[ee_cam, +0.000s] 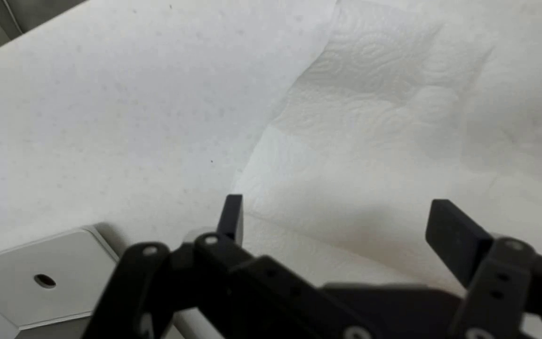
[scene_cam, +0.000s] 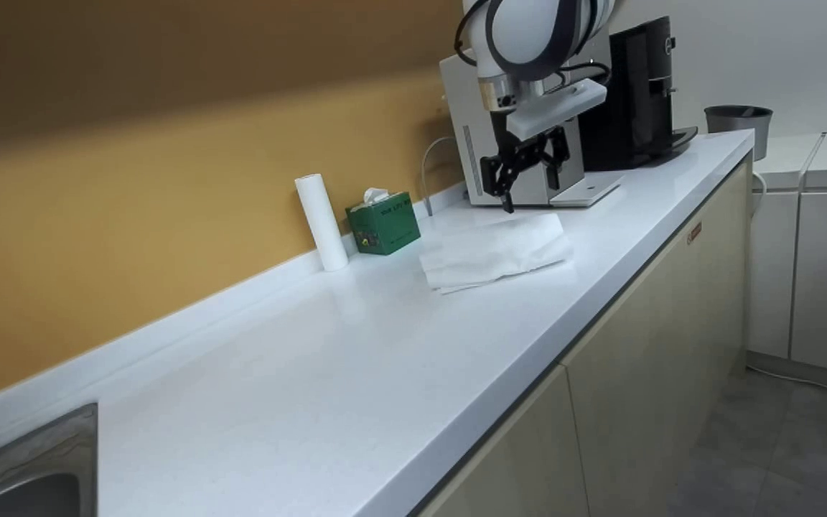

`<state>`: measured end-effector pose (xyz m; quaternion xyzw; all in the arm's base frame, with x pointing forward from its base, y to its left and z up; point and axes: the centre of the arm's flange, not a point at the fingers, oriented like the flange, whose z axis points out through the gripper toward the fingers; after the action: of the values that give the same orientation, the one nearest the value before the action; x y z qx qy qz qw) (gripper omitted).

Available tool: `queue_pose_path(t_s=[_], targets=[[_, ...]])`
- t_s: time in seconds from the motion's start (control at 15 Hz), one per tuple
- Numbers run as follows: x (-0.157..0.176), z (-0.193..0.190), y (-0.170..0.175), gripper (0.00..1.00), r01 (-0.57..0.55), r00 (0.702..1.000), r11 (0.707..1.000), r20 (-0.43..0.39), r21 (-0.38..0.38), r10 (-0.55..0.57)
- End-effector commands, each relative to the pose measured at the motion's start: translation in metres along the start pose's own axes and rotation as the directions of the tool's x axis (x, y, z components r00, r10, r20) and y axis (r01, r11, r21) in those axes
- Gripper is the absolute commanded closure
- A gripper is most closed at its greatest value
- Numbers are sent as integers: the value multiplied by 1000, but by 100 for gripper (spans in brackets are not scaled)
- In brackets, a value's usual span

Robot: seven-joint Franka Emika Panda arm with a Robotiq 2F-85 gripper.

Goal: Use the tissue to wipe the counter

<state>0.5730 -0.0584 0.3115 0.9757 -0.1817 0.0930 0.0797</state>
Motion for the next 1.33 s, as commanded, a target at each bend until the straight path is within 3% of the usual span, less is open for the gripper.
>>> queue_pose_path(t_s=[0.0,0.33,0.8,0.87,1.0,1.27], targets=[[32,25,-15,0,48,998,999,-33,0,-48],[49,50,-33,0,165,986,981,-36,101,-162],[53,73,-49,0,305,943,900,33,312,-331],[54,75,-49,25,316,937,892,43,324,-348],[54,78,-48,32,338,924,878,60,338,-379],[54,79,-46,62,369,905,865,83,340,-418]])
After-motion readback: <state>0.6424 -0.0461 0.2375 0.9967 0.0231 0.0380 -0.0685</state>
